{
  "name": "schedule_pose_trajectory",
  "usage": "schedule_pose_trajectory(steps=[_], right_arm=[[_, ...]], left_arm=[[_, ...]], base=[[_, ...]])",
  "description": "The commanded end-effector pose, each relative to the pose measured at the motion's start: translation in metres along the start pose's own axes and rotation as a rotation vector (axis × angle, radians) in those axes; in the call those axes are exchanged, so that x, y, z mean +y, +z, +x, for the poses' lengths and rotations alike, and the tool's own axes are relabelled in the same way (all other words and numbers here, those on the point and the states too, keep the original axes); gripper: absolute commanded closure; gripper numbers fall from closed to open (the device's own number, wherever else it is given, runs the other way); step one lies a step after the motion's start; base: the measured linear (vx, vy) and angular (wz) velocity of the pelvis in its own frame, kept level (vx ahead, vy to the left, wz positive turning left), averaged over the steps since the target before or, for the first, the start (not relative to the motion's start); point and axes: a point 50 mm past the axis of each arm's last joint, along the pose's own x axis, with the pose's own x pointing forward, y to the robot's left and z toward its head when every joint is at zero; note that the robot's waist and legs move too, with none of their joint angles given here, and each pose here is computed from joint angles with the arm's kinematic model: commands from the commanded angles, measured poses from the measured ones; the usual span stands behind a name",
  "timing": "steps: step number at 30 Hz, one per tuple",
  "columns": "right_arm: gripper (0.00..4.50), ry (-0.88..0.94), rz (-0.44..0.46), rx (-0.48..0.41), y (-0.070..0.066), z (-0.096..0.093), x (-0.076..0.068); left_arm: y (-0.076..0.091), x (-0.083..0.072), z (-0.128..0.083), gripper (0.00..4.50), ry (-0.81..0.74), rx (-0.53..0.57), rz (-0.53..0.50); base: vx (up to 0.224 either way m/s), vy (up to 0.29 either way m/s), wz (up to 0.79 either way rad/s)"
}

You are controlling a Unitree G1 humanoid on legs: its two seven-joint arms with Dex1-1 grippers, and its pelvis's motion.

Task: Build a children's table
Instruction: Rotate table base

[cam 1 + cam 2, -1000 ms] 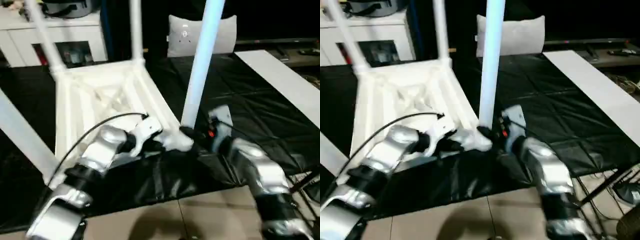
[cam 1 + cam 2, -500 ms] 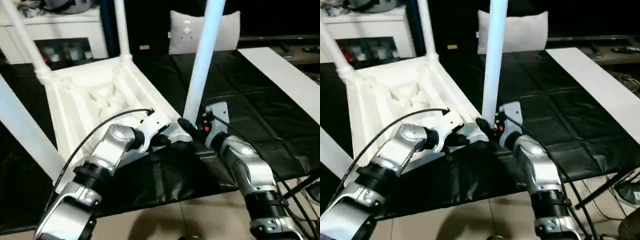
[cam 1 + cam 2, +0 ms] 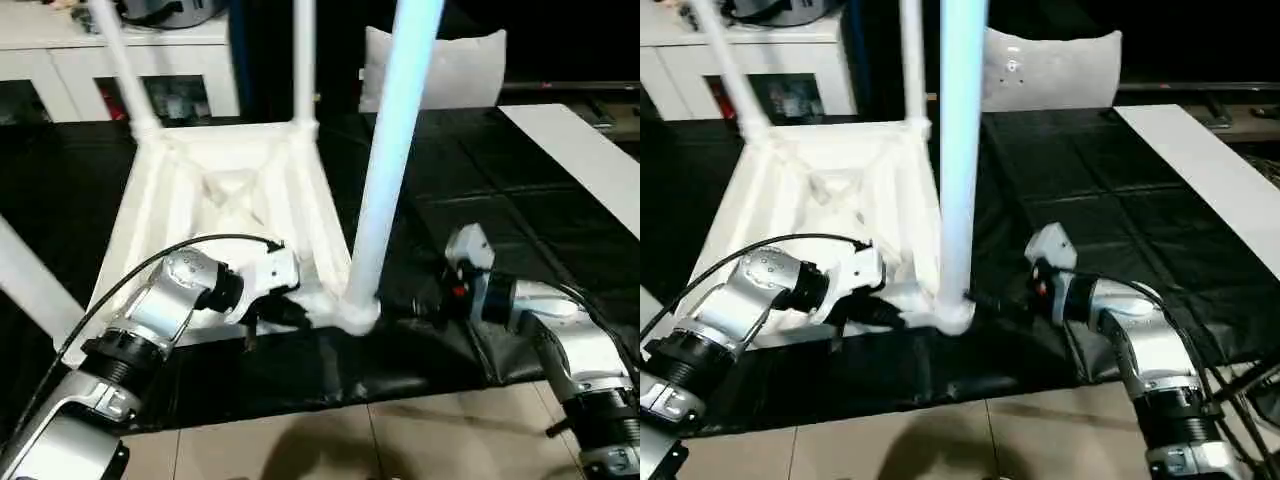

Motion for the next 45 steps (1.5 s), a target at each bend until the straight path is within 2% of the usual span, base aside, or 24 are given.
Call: schedule_pose_trajectory(steps=[1, 7, 10, 11, 14, 16, 21, 29, 32, 36, 39, 41, 44, 45], right_arm=[[0.74, 0.09, -0.015, -0.001, 0.008, 0.001, 0.001], [1.26, 0.188, -0.024, 0.035, 0.006, 0.004, -0.001], [1.37, 0.238, -0.022, 0.056, 0.005, 0.005, -0.001], [1.66, 0.258, -0.011, 0.058, 0.005, 0.006, 0.0], [1.73, 0.306, 0.01, 0.066, 0.005, 0.008, 0.002], [2.07, 0.321, 0.016, 0.067, 0.005, 0.009, 0.003], [2.47, 0.336, 0.011, 0.062, 0.005, 0.012, 0.002], [2.59, 0.359, 0.032, 0.047, 0.003, 0.016, 0.007], [2.59, 0.307, 0.079, 0.004, 0.002, 0.015, 0.011], [2.59, 0.226, 0.11, -0.008, 0.0, 0.017, 0.015], [2.59, 0.037, 0.13, -0.042, -0.002, 0.031, 0.013], [2.59, -0.085, 0.174, -0.087, -0.001, 0.041, 0.012], [2.6, -0.142, 0.192, -0.101, -0.001, 0.046, 0.012], [2.6, -0.222, 0.211, -0.103, -0.001, 0.055, 0.012]], left_arm=[[0.018, -0.008, 0.008, 4.5, -0.129, -0.022, 0.121], [0.017, -0.012, 0.007, 4.5, -0.196, -0.004, 0.162], [0.018, -0.013, 0.007, 4.5, -0.22, -0.003, 0.173], [0.018, -0.013, 0.008, 4.5, -0.228, -0.002, 0.178], [0.019, -0.014, 0.009, 4.5, -0.245, 0.001, 0.188], [0.019, -0.014, 0.009, 4.5, -0.25, 0.003, 0.193], [0.02, -0.013, 0.009, 4.5, -0.254, 0.006, 0.201], [0.019, -0.013, 0.01, 4.5, -0.253, 0.006, 0.202], [0.019, -0.006, 0.011, 4.5, -0.153, -0.003, 0.127], [0.021, -0.001, 0.013, 4.5, -0.075, -0.039, 0.059], [0.029, 0.005, 0.017, 4.5, 0.021, -0.08, -0.015], [0.035, 0.008, 0.023, 4.5, 0.093, -0.121, -0.076], [0.039, 0.01, 0.027, 4.5, 0.133, -0.141, -0.108], [0.043, 0.015, 0.034, 4.5, 0.194, -0.152, -0.136]], base=[[0.0, 0.0, 0.0], [0.0, 0.0, 0.0], [0.0, 0.0, 0.0], [0.0, 0.0, 0.0], [0.0, 0.0, 0.0], [0.0, 0.0, 0.0], [0.0, 0.0, 0.0], [0.0, 0.0, 0.0], [0.0, 0.0, 0.0], [0.0, 0.0, 0.0], [0.0, 0.0, 0.0], [0.0, 0.0, 0.0], [0.0, 0.0, 0.0], [0.0, 0.0, 0.0]])
